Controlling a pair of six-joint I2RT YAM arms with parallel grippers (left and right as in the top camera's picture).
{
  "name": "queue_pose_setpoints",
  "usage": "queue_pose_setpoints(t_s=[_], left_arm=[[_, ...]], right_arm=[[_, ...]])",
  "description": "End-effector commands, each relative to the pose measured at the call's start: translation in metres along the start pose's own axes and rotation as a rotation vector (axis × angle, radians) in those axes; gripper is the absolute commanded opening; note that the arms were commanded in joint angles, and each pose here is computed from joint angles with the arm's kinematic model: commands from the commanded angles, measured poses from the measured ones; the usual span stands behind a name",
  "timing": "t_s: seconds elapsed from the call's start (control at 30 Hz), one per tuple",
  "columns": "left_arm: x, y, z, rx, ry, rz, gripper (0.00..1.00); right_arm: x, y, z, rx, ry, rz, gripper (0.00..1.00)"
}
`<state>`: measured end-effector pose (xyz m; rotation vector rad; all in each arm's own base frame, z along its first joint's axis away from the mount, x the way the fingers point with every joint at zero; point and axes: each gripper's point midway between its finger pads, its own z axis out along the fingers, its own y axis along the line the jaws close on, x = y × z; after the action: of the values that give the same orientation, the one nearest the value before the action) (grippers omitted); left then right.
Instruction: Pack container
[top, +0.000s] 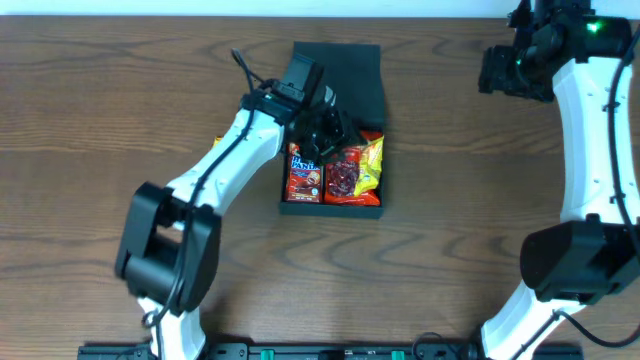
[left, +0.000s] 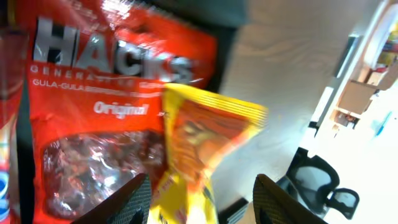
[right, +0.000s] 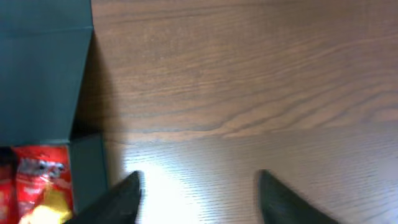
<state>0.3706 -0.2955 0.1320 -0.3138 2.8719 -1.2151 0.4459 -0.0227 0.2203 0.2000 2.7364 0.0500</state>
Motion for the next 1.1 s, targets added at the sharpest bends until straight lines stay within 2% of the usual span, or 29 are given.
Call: queue_pose_setpoints(t_s=[0.0, 0.03, 0.07, 0.3, 0.5, 0.77, 1.07], left_arm=[[-0.014, -0.013, -0.033, 0.003, -0.129, 0.081, 0.54], [-0.019, -0.018, -0.044, 0.013, -0.165, 0.095, 0.54], [-0.025, -0.020, -0.055, 0.019, -0.201, 0.100, 0.54], [-0.066, -0.017, -0.148, 0.020, -0.473, 0.131, 0.57], [-0.081, -0.002, -0.196, 0.000, -0.582, 0.167, 0.59], [-0.085, 0.019, -0.207, -0.046, -0.583, 0.146, 0.62], [-0.086, 0.022, -0.208, -0.070, -0.593, 0.170, 0.65]], right_arm=[[-0.001, 0.009, -0.014, -0.066, -0.018, -0.013, 0.24], [0.002, 0.015, -0.014, -0.097, -0.005, -0.027, 0.09], [0.006, 0.023, -0.013, -0.136, 0.012, -0.045, 0.02], [0.058, 0.083, 0.010, -0.325, 0.184, -0.187, 0.02], [0.099, 0.139, 0.012, -0.487, 0.274, -0.352, 0.02], [0.143, 0.173, 0.024, -0.511, 0.370, -0.469, 0.01], [0.187, 0.174, 0.063, -0.504, 0.459, -0.481, 0.01]])
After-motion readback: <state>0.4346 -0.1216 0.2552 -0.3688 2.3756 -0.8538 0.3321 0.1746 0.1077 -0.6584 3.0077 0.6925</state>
